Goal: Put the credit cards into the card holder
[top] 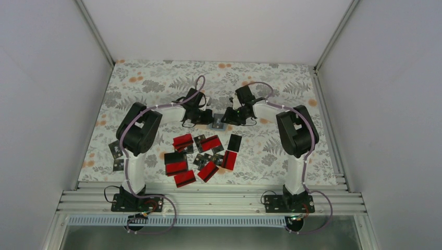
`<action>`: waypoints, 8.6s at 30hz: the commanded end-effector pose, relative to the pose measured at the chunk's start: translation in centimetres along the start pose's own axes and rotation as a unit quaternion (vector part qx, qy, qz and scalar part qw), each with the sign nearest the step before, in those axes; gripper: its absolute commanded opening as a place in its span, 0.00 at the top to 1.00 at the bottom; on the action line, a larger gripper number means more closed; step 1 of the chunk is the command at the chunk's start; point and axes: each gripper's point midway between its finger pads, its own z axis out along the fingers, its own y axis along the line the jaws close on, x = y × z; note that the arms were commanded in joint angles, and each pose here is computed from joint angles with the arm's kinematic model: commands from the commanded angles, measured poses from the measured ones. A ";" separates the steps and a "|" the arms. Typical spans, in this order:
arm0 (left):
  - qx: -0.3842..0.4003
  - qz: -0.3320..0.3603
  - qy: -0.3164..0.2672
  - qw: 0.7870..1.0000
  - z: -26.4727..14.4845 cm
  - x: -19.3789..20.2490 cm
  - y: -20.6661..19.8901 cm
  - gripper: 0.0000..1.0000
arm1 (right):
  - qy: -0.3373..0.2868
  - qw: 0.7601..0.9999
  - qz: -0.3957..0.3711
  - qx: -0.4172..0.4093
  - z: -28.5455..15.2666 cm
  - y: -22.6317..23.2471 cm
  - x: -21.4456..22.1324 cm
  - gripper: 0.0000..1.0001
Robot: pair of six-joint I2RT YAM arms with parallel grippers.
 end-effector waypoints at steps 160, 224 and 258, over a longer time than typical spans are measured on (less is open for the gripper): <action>-0.151 -0.019 -0.102 0.983 -12.4 3.6 3.9 0.89 | 0.050 0.993 -0.099 -0.025 5.4 6.8 -0.3 0.89; -0.208 -0.168 0.033 0.963 -16.3 30.4 1.5 0.33 | 0.170 0.946 -0.236 -0.147 2.0 16.8 23.1 0.67; -0.063 -0.253 -0.053 0.964 -13.7 30.4 3.3 0.35 | 0.223 0.945 -0.226 -0.082 5.7 11.0 26.1 0.74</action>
